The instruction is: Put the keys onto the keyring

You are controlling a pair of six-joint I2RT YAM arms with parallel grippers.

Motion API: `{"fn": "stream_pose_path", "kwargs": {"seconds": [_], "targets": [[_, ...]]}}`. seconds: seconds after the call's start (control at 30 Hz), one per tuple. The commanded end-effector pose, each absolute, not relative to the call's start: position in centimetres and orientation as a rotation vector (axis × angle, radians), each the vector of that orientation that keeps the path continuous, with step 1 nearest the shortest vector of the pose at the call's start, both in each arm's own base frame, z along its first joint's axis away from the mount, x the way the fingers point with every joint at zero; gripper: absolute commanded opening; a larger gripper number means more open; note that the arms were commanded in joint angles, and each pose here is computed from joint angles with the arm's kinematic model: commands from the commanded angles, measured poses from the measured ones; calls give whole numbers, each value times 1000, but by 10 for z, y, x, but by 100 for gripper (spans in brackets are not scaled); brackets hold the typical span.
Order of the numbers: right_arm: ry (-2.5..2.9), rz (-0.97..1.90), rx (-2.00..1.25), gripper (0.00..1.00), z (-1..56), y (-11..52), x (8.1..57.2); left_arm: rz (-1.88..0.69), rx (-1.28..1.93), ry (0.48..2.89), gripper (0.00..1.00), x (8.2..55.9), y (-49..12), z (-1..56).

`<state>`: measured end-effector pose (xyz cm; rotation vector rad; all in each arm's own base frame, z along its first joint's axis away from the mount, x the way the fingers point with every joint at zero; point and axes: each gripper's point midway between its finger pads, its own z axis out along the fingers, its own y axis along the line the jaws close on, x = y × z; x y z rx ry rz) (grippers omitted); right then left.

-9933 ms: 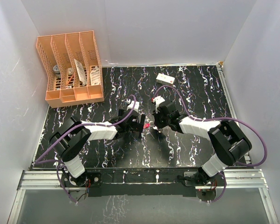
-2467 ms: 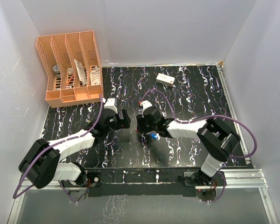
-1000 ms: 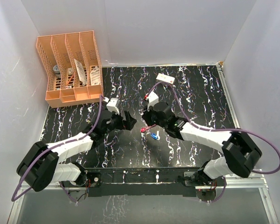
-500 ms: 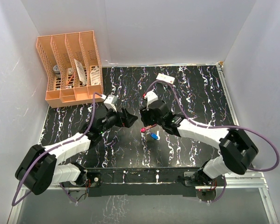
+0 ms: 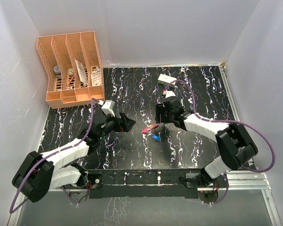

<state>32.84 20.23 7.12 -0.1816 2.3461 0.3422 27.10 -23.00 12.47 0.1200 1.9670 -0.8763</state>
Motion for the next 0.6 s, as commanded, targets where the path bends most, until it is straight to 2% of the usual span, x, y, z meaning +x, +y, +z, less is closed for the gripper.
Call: {"fn": "stream_pose_path", "kwargs": {"seconds": [0.0, 0.57], "targets": [[2352, 452, -185, 58, 71, 222, 331, -887, 113, 1939, 93, 273, -230, 132], [2431, 546, -158, 58, 45, 236, 321, -876, 94, 1943, 94, 272, -226, 123]]}}
